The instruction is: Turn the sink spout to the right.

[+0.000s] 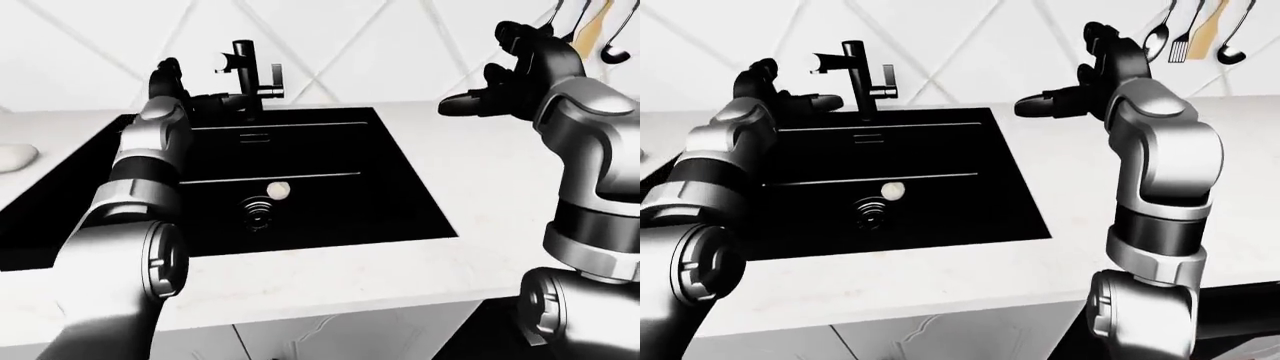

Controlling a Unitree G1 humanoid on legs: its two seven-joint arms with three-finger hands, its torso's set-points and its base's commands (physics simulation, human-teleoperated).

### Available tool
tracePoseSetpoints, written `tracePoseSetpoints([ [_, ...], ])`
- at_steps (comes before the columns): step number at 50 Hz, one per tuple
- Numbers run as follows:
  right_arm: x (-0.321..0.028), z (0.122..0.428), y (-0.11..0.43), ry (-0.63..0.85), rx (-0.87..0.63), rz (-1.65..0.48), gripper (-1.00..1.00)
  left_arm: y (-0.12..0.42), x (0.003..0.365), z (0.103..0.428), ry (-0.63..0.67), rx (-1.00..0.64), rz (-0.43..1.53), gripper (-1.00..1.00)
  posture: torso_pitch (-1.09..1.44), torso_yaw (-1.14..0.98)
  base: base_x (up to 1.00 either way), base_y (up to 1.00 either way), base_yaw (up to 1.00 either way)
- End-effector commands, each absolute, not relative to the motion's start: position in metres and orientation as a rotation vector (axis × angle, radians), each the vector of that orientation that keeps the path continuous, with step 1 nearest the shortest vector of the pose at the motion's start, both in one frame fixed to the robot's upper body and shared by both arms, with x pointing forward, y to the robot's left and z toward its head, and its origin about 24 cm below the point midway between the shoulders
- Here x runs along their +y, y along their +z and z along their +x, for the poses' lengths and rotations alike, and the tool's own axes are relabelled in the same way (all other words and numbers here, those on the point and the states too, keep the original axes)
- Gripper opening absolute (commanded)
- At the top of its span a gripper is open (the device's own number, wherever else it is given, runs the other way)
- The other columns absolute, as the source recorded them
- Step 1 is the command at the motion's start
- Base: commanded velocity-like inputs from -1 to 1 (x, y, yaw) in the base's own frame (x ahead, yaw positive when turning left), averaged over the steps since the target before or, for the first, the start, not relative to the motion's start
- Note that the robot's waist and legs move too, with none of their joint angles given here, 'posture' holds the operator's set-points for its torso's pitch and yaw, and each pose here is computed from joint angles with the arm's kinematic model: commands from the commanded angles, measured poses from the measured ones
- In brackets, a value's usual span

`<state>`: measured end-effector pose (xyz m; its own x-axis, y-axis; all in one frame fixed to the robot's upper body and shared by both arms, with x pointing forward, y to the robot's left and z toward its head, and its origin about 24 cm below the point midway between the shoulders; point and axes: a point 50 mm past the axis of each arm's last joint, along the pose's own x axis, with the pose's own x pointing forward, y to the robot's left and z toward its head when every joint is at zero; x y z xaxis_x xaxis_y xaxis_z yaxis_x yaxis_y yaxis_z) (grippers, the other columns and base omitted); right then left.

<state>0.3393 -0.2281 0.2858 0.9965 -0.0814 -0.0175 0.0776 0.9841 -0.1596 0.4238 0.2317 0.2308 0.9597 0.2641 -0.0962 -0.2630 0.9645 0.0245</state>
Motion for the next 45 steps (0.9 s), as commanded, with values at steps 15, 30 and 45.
tracePoseSetpoints([
  [15, -0.232, 0.332, 0.305, -0.096, -0.071, -0.167, 1.00, 0.276, 0.210, 0.425, 0.215, -0.046, 0.031, 1.00, -0.19, 0.00, 0.00, 0.00, 0.00],
  [30, -0.232, 0.331, 0.305, -0.097, -0.073, -0.165, 1.00, 0.266, 0.199, 0.428, 0.186, -0.028, 0.037, 1.00, -0.19, 0.00, 0.00, 0.00, 0.00],
  [45, -0.233, 0.330, 0.307, -0.099, -0.075, -0.165, 1.00, 0.273, 0.185, 0.429, 0.152, -0.046, 0.047, 1.00, -0.19, 0.00, 0.00, 0.00, 0.00],
])
